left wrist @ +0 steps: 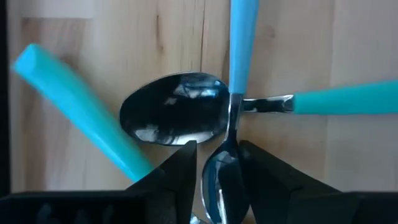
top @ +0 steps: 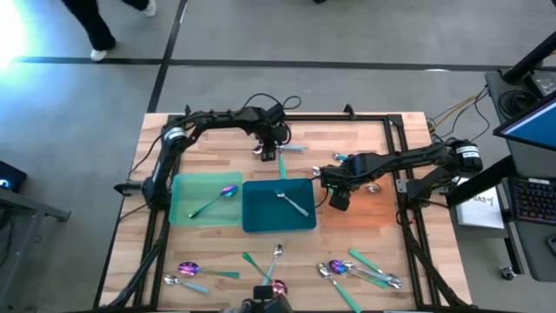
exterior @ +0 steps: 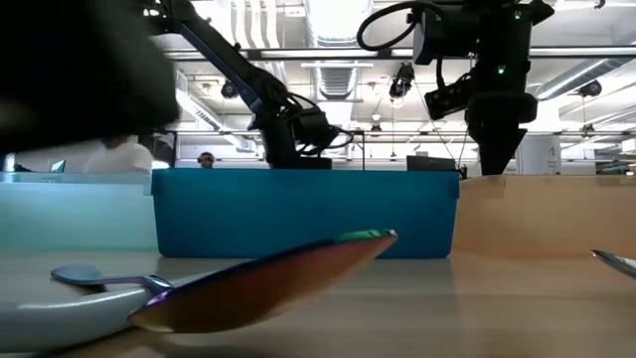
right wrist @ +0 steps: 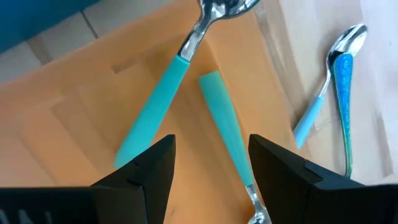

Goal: Sort silverware by color (type)
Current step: Put the blue spoon into the blue bin

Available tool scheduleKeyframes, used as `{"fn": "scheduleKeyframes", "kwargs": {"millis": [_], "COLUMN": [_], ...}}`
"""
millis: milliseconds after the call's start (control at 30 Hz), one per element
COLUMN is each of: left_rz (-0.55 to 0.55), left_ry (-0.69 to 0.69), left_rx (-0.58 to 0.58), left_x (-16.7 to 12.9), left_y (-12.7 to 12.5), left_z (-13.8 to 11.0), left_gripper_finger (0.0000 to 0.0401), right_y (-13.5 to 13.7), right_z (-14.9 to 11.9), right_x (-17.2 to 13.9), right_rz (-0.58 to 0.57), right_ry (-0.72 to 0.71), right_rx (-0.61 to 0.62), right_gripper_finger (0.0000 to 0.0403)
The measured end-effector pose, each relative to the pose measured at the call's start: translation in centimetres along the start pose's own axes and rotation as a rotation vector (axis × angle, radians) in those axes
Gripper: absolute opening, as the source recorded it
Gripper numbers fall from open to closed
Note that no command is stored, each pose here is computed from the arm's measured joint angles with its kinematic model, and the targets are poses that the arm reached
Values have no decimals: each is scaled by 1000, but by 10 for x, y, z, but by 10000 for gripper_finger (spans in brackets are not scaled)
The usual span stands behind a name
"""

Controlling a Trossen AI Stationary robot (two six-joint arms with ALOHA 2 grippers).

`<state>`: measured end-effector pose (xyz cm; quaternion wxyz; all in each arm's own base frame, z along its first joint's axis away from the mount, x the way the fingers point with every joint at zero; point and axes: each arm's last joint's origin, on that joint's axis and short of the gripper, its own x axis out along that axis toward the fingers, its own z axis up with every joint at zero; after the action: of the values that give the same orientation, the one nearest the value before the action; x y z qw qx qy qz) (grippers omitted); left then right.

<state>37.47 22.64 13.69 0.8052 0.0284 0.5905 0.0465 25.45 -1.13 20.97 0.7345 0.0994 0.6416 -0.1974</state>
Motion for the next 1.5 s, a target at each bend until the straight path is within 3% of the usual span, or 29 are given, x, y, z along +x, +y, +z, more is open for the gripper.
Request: {"fn": "scheduleKeyframes", "kwargs": {"millis": [400, 800, 967, 1167, 1500], "left_rz": [-65, -123, -124, -116, -283], "left_ry": [78, 192, 198, 163, -31], "left_rx": [-53, -118, -137, -154, -216], "left_x": [6, 4, 2, -13, -81], "left_y": [-4, -10, -11, -9, -23], "left_z": [-8, -19, -18, -12, 8], "left_gripper_finger": [101, 59, 9, 3, 1], "right_y": [0, 0, 0, 0, -1], "right_z": [0, 0, 0, 0, 0], "right_x": [0, 0, 0, 0, 0], "right_rz": [-3, -4, -5, -8, -23], "right_ry": [-1, 0, -2, -2, -8], "right_rx": [-9, -15, -35, -35, -35], "right_gripper_finger": [194, 194, 194, 194, 194]}}
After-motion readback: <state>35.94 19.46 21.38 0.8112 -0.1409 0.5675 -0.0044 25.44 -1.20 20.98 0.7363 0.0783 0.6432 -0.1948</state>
